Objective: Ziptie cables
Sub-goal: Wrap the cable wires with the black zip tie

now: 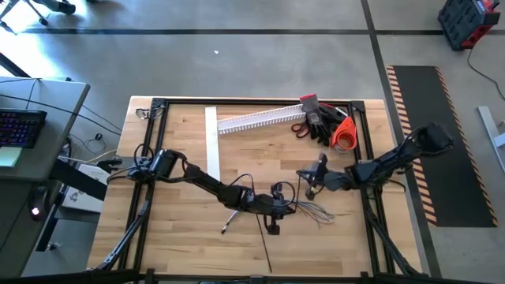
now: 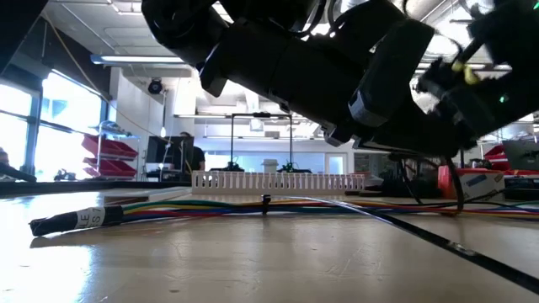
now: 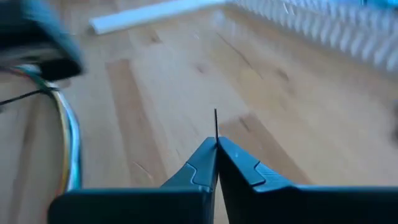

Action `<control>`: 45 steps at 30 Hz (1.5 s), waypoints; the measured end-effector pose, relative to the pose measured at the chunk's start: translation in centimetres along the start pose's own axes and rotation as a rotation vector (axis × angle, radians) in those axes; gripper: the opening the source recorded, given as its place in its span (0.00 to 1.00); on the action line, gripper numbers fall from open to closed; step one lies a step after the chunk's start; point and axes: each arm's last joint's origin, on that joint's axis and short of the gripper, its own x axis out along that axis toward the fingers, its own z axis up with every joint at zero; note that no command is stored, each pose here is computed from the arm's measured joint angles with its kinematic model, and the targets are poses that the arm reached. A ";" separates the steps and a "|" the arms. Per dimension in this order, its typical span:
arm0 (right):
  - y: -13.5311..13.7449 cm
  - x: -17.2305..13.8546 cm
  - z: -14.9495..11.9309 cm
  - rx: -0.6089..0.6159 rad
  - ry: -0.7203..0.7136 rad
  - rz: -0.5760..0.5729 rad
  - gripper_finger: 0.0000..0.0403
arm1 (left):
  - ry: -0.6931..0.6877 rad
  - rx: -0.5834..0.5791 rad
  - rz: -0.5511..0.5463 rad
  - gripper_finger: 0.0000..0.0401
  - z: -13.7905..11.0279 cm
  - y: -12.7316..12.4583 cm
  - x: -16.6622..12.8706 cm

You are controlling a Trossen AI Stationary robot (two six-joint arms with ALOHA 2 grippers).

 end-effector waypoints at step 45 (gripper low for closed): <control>14.1 -2.3 -0.5 -1.315 0.060 -0.236 0.00 | 0.036 -0.035 -0.123 0.00 1.1 1.2 -0.6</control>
